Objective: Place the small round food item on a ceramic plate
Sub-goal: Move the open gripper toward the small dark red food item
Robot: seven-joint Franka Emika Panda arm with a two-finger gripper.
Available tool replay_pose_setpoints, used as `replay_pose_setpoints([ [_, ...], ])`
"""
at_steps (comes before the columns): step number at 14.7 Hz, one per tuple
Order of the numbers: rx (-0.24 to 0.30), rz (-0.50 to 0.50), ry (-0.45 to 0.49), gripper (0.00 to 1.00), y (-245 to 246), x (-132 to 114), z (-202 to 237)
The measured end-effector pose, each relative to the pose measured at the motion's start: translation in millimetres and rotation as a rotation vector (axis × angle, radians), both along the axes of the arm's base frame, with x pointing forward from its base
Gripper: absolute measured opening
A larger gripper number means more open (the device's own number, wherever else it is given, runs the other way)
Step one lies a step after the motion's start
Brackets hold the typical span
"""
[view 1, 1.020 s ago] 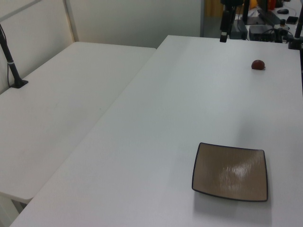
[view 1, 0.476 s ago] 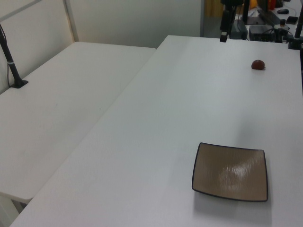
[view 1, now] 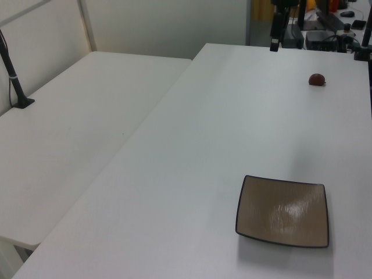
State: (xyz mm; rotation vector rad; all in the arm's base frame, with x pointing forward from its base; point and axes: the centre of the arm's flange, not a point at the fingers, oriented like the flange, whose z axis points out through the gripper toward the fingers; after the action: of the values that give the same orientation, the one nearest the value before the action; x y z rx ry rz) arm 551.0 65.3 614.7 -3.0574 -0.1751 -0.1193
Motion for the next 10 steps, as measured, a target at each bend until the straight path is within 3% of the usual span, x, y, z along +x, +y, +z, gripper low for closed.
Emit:
replay_pose_setpoints([
  [10,-0.001,-0.023,-0.006,1.00,-26,1,2],
])
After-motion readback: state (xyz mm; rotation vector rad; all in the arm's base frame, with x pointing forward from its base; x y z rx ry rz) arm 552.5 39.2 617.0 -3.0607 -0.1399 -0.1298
